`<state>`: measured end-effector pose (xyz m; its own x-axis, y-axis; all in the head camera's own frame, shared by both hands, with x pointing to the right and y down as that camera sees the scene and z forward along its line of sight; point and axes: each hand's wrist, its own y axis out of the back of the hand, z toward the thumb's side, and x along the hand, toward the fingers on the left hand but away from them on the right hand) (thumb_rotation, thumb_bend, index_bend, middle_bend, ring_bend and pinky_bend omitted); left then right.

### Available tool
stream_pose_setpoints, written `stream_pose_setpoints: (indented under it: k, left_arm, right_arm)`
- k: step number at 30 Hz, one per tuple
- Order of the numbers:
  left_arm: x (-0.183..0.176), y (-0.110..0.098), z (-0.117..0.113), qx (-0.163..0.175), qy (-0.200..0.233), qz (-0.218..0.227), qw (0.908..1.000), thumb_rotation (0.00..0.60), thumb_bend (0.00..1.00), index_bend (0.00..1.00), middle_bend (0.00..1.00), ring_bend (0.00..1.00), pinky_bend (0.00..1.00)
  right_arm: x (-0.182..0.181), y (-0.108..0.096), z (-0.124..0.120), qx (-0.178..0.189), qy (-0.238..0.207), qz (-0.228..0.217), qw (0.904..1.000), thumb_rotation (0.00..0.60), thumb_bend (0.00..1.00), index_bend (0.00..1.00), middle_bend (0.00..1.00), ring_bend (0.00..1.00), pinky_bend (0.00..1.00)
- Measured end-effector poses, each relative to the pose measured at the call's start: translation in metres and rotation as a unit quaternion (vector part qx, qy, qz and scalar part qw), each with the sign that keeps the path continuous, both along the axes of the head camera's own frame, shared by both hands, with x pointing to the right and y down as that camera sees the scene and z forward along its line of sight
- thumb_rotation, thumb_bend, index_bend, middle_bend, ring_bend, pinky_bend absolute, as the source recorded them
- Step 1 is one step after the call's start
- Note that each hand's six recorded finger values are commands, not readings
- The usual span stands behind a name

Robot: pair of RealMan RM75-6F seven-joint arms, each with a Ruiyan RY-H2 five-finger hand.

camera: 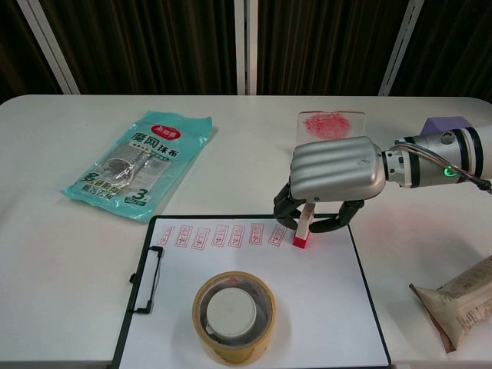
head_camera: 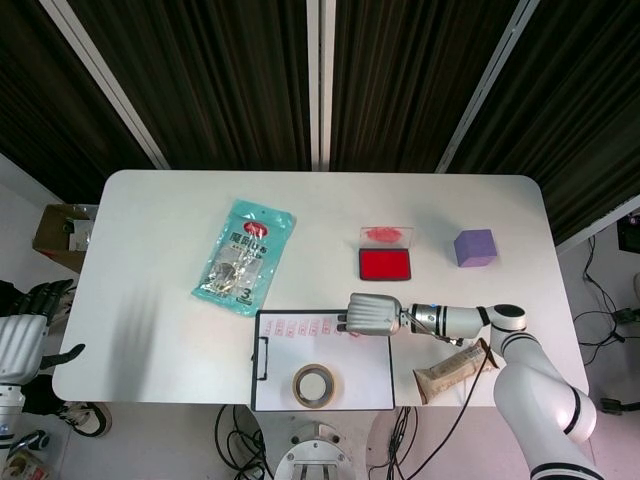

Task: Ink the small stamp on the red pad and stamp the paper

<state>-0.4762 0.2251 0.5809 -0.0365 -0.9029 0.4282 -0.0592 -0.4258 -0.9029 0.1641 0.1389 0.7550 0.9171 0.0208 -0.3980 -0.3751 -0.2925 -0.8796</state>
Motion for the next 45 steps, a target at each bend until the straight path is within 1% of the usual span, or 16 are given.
stream_pose_setpoints:
  k: [14,32,40,45]
  left_arm:
    - [-0.002,0.002,0.001,-0.002,0.000,-0.003,1.0000,0.600,0.00,0.12,0.14,0.12,0.25]
    - [-0.003,0.001,0.001,-0.003,-0.001,-0.003,1.0000,0.600,0.00,0.12,0.14,0.12,0.25]
    - [-0.003,0.000,-0.001,-0.002,-0.002,-0.002,1.0000,0.600,0.00,0.12,0.14,0.12,0.25]
    - [-0.002,0.000,-0.001,-0.002,-0.001,-0.001,1.0000,0.600,0.00,0.12,0.14,0.12,0.25]
  right_arm:
    - [0.002,0.006,0.008,-0.002,0.013,0.003,0.9999,0.600,0.51,1.00,0.82,0.96,1.00]
    - [0.003,0.005,0.012,-0.010,0.018,0.022,0.9995,0.600,0.53,1.00,0.83,0.96,1.00]
    - [0.001,0.003,0.010,-0.008,0.011,0.025,0.9996,0.600,0.53,1.00,0.83,0.96,1.00]
    - [-0.002,-0.005,0.001,-0.001,-0.008,0.035,0.9994,0.600,0.52,1.00,0.83,0.96,1.00]
